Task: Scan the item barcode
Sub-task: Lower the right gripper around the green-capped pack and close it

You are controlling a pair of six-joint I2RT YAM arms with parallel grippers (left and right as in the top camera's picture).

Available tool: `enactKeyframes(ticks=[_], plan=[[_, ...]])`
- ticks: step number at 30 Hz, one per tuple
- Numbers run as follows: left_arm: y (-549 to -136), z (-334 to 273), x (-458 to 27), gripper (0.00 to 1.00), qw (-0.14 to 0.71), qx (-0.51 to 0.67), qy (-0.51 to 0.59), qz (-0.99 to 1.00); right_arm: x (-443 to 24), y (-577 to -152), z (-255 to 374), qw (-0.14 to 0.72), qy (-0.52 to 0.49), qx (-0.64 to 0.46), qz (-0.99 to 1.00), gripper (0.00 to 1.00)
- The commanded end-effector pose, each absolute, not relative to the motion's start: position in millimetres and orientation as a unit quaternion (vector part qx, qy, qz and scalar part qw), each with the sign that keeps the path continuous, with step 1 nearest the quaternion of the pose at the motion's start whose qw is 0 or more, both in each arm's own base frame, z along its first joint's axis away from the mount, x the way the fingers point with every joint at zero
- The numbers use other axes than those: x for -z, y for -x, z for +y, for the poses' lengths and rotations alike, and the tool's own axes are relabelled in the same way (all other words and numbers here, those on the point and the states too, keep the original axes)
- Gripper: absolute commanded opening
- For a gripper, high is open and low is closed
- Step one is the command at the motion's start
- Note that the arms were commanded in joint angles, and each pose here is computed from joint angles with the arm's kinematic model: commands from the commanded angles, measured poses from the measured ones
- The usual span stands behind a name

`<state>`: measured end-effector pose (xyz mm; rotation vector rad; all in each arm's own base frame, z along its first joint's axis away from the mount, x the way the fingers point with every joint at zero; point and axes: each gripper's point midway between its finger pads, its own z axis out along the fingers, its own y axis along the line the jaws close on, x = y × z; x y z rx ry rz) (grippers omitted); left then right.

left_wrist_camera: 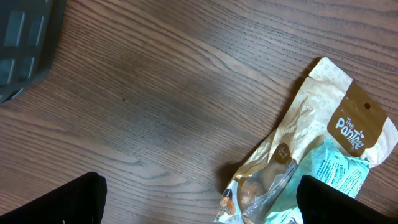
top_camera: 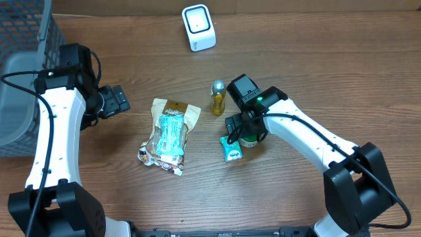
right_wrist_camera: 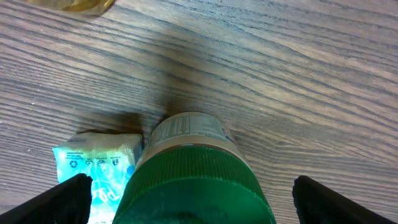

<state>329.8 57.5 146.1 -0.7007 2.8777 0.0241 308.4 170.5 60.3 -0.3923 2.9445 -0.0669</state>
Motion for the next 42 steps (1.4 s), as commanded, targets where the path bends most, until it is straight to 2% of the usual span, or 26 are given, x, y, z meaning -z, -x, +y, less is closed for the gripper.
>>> enactKeyframes(ticks=[1,9,19,20,25,27,38,42], plan=[[-331,58,-148,1.00,0.093,-0.009,0.235,0.967,-59,-308,170,0.086,0.084,0.022,0.992,1.00],[-331,58,-148,1.00,0.093,-0.009,0.235,0.967,-59,-307,170,0.087,-0.066,0.009,0.994,1.00],[-331,58,-148,1.00,0.092,-0.009,0.235,0.967,-59,-309,176,0.088,-0.074,-0.009,0.993,1.00],[-331,58,-148,1.00,0.093,-0.009,0.235,0.967,-59,-309,176,0.088,-0.074,-0.009,0.993,0.98],[-331,58,-148,1.00,0.093,-0.009,0.235,0.967,-59,-310,176,0.089,-0.074,-0.008,0.993,0.73],[-331,58,-148,1.00,0.093,-0.009,0.235,0.967,-59,-310,176,0.089,-0.074,-0.008,0.993,0.66],[-331,58,-148,1.00,0.093,-0.009,0.235,0.967,-61,-317,165,0.113,-0.069,0.024,0.991,0.58],[-331,58,-148,0.99,0.093,-0.009,0.235,0.967,-62,-320,163,0.119,0.005,0.038,0.992,0.57]])
